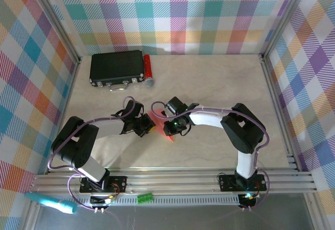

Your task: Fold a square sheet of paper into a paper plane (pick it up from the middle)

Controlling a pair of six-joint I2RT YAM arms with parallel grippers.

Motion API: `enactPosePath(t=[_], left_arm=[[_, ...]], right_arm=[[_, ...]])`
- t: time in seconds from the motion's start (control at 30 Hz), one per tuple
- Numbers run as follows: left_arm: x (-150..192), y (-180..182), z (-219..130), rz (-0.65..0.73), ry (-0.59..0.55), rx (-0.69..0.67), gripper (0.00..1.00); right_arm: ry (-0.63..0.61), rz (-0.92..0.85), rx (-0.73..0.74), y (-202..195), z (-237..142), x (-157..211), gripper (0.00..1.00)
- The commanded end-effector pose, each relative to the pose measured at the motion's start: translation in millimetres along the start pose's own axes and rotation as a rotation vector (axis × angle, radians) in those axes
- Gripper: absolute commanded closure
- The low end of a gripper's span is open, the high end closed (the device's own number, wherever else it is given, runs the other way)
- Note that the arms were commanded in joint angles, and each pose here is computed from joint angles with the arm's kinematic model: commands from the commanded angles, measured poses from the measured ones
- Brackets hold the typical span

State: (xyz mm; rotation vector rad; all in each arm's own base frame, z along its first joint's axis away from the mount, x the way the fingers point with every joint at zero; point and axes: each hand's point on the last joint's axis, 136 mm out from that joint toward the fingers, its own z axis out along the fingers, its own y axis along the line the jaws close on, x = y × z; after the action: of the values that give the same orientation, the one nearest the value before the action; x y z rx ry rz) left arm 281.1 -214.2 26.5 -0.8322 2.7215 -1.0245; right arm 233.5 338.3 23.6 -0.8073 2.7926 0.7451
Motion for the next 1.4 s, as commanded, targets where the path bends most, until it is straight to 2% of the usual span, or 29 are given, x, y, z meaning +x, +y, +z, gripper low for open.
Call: enactPosePath(t=[0.0,0.37,0.53,0.83,1.03,1.37], left_arm=[[-0.1,-10.3,-7.1,0.026,-0.015,0.013,0.92],[-0.8,-13.8,-17.7,0.048,-0.044,0.027,0.92],[1.7,-21.0,-17.5,0.049,-0.034,0.08,0.9],[14.1,-37.1,-6.1,0.092,0.029,0.152,0.78],[21.7,-38.4,6.6,0.125,0.072,0.151,0.7],[22.6,-39.0,12.3,0.157,0.081,0.16,0.61]], right_arm=[[-0.001,-0.021,-0.055,7.5,-0.9,3.0,0.88],[-0.014,0.0,-0.18,13.5,-3.3,2.8,0.9],[-0.029,0.04,-0.267,13.1,-4.6,-0.6,0.9],[-0.041,0.098,-0.364,6.1,-7.3,-4.1,0.91],[-0.036,0.115,-0.372,1.8,-6.0,-3.0,0.91],[-0.018,0.114,-0.361,-4.2,-3.8,-0.9,0.91]])
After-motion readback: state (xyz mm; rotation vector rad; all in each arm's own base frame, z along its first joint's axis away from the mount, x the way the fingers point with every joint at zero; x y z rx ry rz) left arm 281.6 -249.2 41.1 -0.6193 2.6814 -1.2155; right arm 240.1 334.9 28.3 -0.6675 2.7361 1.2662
